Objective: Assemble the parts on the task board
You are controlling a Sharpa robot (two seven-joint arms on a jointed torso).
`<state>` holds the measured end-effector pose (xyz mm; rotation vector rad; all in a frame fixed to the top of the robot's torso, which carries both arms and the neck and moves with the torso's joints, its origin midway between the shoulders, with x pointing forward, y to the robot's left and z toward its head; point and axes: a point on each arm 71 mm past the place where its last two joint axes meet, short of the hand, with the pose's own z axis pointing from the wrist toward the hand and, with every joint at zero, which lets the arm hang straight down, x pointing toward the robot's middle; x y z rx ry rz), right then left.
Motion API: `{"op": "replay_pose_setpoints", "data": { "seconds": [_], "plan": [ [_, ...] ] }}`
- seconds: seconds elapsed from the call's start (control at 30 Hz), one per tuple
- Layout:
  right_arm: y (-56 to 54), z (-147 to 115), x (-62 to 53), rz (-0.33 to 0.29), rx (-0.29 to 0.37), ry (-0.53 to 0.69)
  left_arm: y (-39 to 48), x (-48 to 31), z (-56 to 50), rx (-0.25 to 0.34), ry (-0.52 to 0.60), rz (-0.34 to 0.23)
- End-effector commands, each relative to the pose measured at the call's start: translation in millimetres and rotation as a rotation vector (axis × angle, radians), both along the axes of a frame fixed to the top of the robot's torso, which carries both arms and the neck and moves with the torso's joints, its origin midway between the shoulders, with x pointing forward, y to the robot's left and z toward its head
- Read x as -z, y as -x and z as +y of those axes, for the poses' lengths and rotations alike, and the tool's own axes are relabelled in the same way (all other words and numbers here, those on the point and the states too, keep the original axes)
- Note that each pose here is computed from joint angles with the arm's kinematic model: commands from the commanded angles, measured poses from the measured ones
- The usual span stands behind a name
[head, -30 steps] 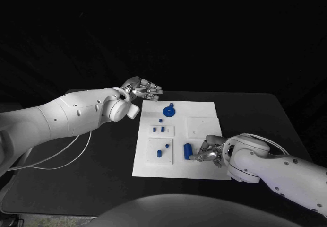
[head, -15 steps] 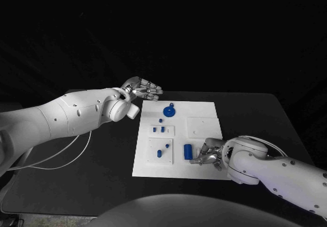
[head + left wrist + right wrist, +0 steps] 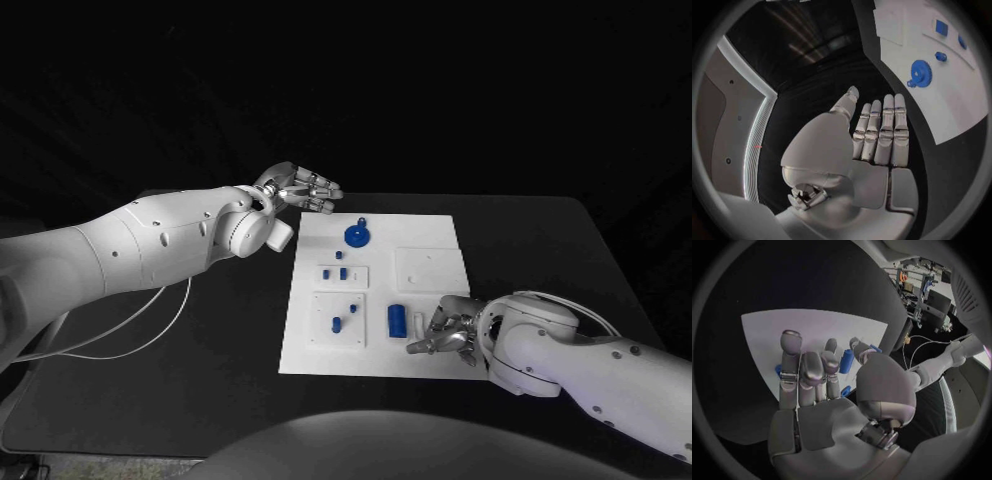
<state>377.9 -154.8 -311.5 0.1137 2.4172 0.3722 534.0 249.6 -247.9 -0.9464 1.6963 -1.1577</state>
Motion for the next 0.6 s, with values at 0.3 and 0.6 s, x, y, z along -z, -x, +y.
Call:
{"op": "replay_pose_setpoints", "data": {
  "seconds": [0.3, 0.6],
  "plan": [
    [-24.5, -54, -32.3, -0.077, 0.105, 0.012, 0.1, -1.1, 0.1, 0.006, 0.003, -0.012],
    [-40.8, -93, -27.9, -0.110, 0.179, 0.086, 0.0, -1.2, -0.3, 0.006, 0.004, -0.014]
  ]
}}
